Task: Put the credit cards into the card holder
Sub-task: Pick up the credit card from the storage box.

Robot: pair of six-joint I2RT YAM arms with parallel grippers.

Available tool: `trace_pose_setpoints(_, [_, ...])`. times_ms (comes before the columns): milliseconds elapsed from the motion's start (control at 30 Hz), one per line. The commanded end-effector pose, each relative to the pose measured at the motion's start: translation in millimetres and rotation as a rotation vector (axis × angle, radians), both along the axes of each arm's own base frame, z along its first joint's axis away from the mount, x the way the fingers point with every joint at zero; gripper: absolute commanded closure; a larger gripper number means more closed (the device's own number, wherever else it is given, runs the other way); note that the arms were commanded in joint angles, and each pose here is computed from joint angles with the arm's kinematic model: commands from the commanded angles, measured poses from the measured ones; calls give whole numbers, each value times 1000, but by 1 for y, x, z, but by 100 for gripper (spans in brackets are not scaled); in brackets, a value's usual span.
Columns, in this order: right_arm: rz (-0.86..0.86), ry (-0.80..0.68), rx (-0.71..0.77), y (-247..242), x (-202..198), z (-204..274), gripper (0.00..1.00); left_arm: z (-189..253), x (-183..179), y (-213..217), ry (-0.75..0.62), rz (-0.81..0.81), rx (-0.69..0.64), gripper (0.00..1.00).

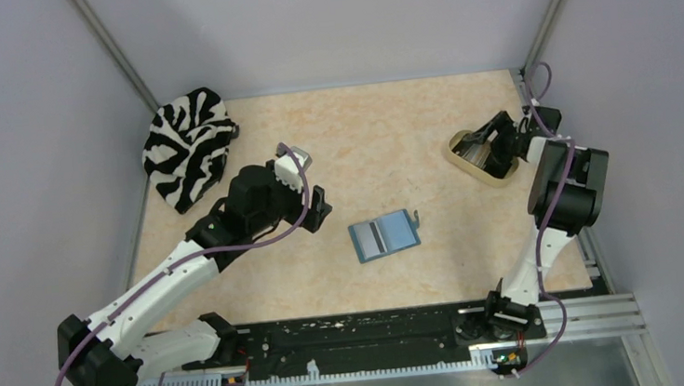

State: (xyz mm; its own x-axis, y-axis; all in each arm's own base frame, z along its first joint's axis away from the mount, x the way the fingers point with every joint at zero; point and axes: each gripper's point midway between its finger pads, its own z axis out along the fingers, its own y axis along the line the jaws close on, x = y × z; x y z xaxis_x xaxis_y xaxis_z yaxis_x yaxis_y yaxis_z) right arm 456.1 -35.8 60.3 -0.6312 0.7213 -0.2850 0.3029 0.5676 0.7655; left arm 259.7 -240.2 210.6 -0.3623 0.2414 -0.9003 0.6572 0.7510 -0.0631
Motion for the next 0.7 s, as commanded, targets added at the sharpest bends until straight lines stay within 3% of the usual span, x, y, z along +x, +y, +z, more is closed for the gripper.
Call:
trace_pose_setpoints(0, [43,-43,48,9,6,1,26,-3,0,2,0,3,15,1])
trace_pose_setpoints(233, [62,-57,84,15,6,3,26,-4,1,2,3,3,18,1])
trace_pose_setpoints(667, [77,-91,-5,6,-5,30,29,-3,0,3,0,3,15,1])
